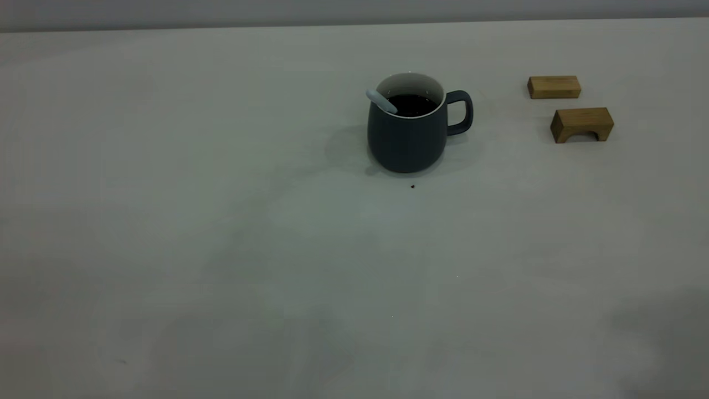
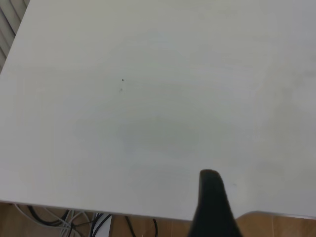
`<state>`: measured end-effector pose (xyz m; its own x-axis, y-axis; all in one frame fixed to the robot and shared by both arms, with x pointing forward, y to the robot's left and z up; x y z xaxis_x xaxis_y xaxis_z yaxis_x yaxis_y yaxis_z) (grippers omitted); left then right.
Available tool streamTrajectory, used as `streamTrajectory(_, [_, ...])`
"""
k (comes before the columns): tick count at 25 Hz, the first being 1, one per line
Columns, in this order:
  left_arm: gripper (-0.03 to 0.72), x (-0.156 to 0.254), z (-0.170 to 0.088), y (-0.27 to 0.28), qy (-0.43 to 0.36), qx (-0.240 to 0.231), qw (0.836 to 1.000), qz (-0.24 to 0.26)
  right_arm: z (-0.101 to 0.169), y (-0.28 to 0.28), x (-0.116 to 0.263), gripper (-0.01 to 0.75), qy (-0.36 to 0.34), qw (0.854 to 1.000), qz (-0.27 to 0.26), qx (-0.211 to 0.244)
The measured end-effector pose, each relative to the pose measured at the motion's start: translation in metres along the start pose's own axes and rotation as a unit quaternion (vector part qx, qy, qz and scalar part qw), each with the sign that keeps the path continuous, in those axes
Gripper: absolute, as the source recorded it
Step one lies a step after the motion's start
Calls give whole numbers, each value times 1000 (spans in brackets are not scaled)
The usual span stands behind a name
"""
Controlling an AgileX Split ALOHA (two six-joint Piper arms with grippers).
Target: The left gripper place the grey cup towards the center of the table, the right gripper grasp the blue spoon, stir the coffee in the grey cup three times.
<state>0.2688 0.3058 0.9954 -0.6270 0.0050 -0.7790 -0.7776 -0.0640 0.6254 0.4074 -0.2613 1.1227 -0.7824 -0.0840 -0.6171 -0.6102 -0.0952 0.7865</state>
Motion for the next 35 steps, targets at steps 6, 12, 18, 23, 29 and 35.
streamTrajectory(6, [585,0,0,0,0,0,1000,0,-19,25,66,191,-26,998,-59,14])
streamTrajectory(12, [585,0,0,0,0,0,1000,0,-38,29,117,199,-84,988,-107,78])
streamTrajectory(18, [585,0,0,0,0,0,1000,0,-34,0,160,208,-98,985,-126,71])
streamTrajectory(23, [585,0,0,0,0,0,1000,0,-24,-19,171,209,-104,985,-135,33])
streamTrajectory(29, [585,0,0,0,0,0,1000,0,-22,-17,171,215,-78,985,-151,32])
streamTrajectory(35, [585,0,0,0,0,0,1000,0,-22,-17,171,227,-76,985,-151,33])
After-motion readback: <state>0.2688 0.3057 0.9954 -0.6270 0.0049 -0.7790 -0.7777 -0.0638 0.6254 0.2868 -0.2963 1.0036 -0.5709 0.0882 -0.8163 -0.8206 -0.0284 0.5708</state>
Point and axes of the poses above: a point on each arm's last joint axis where the gripper is mounted, y pointing back along that axis away from the gripper, z along the wrist's bending axis when the last joint is at zero, x = y × z, the point moved 6 cm from there along -y, pointing out along that axis toward the gripper, and after that the axes turned 7 degrees about -y, right-handed, at the moved point
